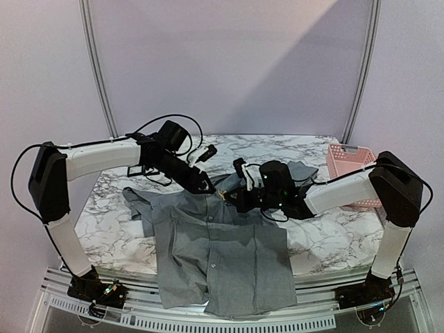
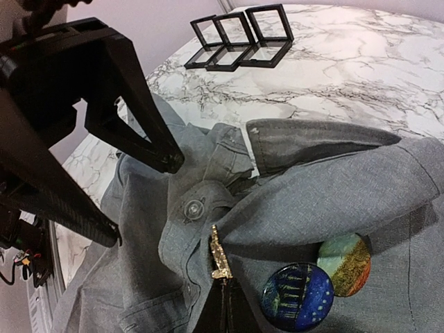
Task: Remove the brooch from the garment
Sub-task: Pass from the right arm to the left
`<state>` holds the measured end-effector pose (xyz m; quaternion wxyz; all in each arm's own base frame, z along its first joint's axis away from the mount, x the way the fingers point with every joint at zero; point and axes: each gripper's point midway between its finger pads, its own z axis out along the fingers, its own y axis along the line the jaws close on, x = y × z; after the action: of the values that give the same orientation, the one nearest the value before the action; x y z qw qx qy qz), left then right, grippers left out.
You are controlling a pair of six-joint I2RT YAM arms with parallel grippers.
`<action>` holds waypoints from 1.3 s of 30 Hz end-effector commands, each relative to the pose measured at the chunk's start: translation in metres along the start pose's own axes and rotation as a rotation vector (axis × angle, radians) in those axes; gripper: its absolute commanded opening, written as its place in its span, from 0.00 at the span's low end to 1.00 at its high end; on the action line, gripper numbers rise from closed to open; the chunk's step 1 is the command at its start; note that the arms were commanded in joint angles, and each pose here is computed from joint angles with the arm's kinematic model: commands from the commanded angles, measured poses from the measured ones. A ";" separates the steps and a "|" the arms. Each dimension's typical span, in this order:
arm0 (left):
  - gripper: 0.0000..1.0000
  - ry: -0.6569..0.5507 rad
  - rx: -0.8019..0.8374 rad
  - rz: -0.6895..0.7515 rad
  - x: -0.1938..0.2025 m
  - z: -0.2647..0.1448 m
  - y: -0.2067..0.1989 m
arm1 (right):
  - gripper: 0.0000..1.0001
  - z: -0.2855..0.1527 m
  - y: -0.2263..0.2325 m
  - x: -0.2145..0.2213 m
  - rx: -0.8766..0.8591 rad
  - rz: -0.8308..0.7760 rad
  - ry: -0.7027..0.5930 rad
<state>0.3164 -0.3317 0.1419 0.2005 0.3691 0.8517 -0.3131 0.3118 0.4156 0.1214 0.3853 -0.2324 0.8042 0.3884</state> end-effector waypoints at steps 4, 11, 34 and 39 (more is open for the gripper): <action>0.43 0.021 0.074 0.003 0.007 0.011 -0.005 | 0.00 -0.012 0.024 -0.015 -0.134 -0.034 -0.029; 0.36 0.037 0.096 -0.004 0.011 0.018 -0.008 | 0.00 -0.010 0.033 -0.013 -0.185 -0.060 0.001; 0.19 0.059 0.180 0.027 0.016 0.020 -0.025 | 0.00 -0.007 0.039 -0.008 -0.228 -0.069 0.026; 0.14 0.064 0.184 0.028 0.017 0.021 -0.026 | 0.00 -0.007 0.039 -0.007 -0.227 -0.068 0.028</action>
<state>0.2948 -0.3480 0.1342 0.1583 0.3990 0.8228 -0.3725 0.2866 0.4289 0.1347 0.3502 -0.2981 0.7654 0.4502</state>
